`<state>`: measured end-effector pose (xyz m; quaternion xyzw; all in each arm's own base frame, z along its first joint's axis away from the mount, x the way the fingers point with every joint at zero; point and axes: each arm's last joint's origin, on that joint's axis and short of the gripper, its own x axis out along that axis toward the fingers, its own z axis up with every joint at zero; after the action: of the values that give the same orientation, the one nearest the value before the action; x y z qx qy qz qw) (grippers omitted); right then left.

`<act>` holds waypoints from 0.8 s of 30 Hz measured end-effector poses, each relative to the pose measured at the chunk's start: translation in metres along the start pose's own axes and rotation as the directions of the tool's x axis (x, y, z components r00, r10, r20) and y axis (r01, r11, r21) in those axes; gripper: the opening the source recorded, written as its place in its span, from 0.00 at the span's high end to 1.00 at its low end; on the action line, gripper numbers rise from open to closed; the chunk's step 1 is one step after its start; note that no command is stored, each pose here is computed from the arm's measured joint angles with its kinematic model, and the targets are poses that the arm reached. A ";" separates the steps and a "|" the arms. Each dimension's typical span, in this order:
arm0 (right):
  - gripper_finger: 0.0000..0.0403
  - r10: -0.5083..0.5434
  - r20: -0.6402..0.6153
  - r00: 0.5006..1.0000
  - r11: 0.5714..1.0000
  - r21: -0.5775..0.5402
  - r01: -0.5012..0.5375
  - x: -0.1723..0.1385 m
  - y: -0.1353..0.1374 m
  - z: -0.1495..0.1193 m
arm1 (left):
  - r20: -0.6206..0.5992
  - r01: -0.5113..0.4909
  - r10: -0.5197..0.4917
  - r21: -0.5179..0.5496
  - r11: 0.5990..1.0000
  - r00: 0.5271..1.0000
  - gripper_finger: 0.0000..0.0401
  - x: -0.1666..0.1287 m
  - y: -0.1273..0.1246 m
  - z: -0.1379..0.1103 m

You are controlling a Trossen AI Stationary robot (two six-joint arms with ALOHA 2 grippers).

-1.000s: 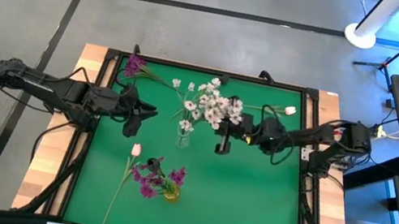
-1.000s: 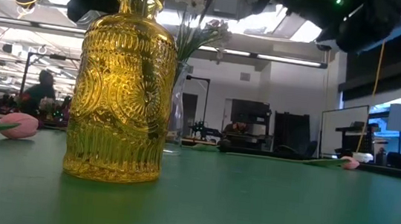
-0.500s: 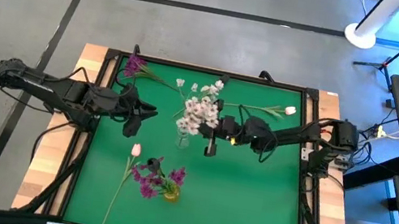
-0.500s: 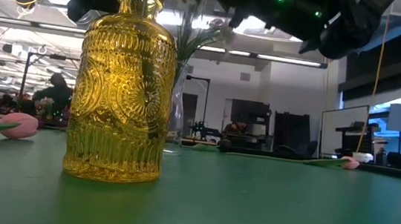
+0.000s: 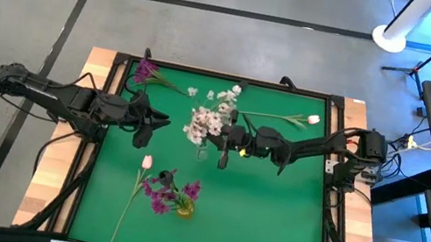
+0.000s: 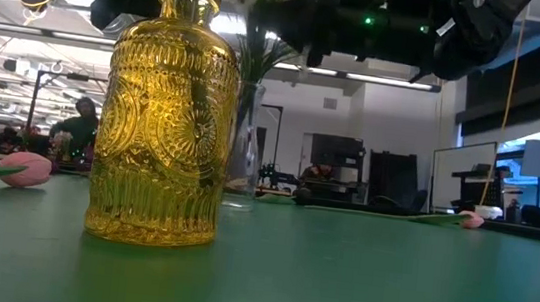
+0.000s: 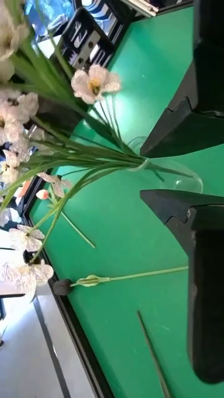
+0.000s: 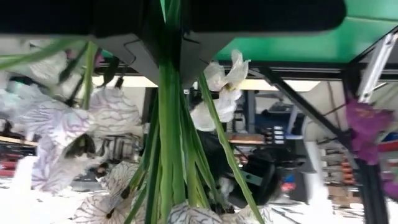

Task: Sort flowers into vase by color
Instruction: Put the white flower into the transparent vase

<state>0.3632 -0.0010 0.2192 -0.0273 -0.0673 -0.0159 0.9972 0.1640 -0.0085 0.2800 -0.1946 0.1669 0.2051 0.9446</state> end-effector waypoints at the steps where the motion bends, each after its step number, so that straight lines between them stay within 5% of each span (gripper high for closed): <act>1: 0.94 -0.003 -0.001 1.000 1.000 -0.001 0.003 0.000 0.000 0.000 | 0.000 0.000 0.000 0.000 1.000 1.000 0.78 0.000 0.000 0.000; 5: 0.86 0.011 0.006 1.000 1.000 0.000 -0.010 0.000 0.000 0.001 | 0.000 0.000 0.000 0.000 1.000 1.000 0.78 0.000 0.000 0.000; 16: 0.42 0.013 0.000 1.000 0.999 -0.032 -0.013 -0.002 0.000 0.007 | -0.021 -0.012 0.012 0.009 1.000 1.000 0.78 0.000 0.001 -0.002; 24: 0.27 -0.002 -0.131 0.991 0.996 -0.094 -0.010 -0.020 0.007 0.038 | -0.027 -0.012 0.013 0.005 1.000 1.000 0.78 0.000 0.002 -0.003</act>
<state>0.3387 0.0091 0.2536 -0.0732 -0.0006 -0.0189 0.9971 0.1626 -0.0084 0.2772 -0.1942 0.1813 0.2080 0.9413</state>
